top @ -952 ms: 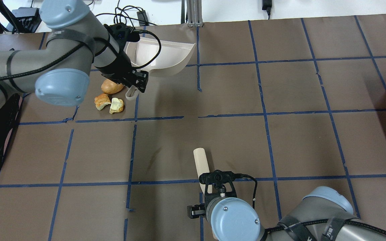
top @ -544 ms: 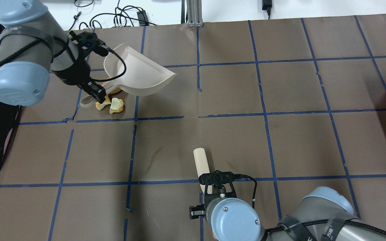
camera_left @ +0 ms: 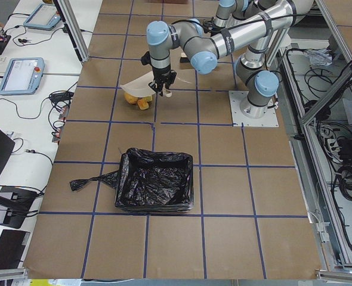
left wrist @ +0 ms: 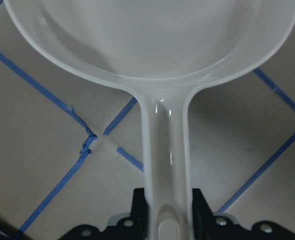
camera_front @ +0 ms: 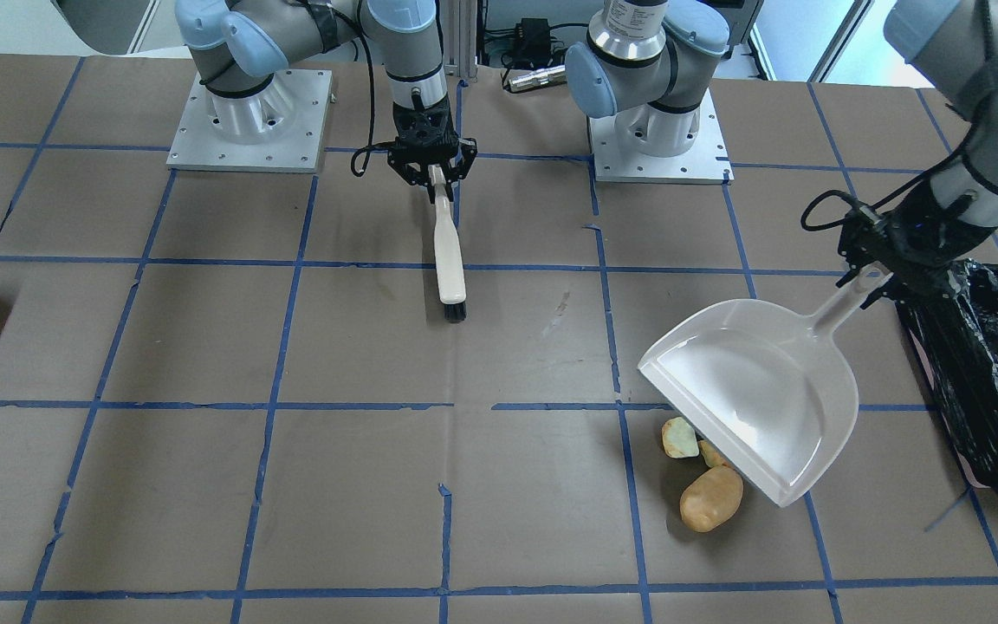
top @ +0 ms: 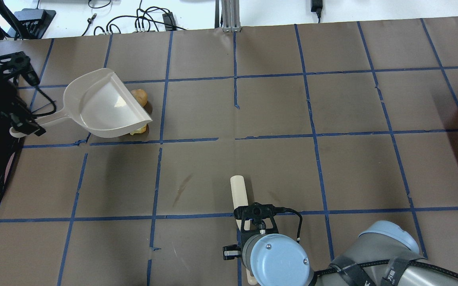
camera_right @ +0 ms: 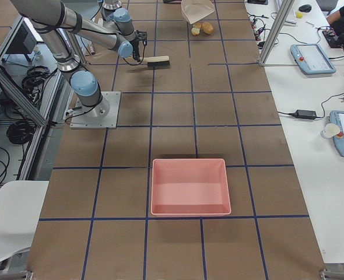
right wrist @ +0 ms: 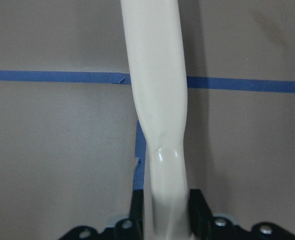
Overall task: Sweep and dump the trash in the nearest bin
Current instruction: 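Carry the dustpan with the left gripper and set it beside the potato and bread, then lift the brush with the right gripper and bring it behind the food pieces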
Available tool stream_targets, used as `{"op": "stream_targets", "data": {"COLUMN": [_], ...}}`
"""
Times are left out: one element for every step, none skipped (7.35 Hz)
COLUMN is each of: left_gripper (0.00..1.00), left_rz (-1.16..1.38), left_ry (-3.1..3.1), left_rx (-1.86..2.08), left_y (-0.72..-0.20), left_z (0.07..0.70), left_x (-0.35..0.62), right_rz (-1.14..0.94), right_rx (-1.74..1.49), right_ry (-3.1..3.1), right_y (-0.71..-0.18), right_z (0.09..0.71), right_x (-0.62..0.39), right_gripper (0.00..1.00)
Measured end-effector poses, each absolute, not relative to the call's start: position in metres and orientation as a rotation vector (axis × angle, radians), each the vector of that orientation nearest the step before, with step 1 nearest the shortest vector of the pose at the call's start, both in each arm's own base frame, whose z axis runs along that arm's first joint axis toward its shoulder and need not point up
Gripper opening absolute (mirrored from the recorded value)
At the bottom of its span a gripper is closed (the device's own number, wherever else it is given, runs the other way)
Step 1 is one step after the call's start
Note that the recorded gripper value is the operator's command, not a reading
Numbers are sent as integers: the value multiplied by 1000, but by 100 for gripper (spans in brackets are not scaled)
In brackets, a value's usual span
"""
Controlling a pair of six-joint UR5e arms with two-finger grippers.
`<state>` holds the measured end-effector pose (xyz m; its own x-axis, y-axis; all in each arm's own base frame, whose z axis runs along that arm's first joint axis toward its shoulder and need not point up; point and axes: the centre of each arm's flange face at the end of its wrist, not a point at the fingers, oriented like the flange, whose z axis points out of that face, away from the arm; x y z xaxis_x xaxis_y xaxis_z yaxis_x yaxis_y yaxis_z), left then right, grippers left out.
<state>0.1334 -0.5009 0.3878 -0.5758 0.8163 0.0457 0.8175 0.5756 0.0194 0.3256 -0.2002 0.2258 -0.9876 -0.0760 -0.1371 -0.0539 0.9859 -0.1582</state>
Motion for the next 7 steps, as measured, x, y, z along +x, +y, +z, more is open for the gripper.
{"op": "stream_targets", "data": {"left_gripper": [2, 2, 2, 2, 2, 2, 2], "left_rz": [-57, -73, -103, -120, -126, -129, -133], "left_ry": [-2721, -2706, -2695, -2671, -2644, -2632, -2631], "left_rx": [-1518, -1606, -1681, -1747, -1806, -1818, -1793], "left_y": [-499, -504, -514, -527, -538, -544, -548], "left_z": [381, 371, 354, 339, 328, 319, 306], "left_x": [169, 197, 216, 229, 239, 243, 245], "right_rz": [-249, -275, -313, -352, -373, -382, -376], "right_rx": [-99, -107, -113, -117, -130, -147, -148], "right_ry": [2976, 2961, 2941, 2921, 2909, 2904, 2907], "right_y": [-205, -212, -223, -237, -252, -270, -296], "right_z": [233, 243, 257, 276, 296, 310, 314], "right_x": [330, 335, 343, 353, 365, 378, 396], "right_gripper": [8, 8, 8, 8, 8, 7, 7]}}
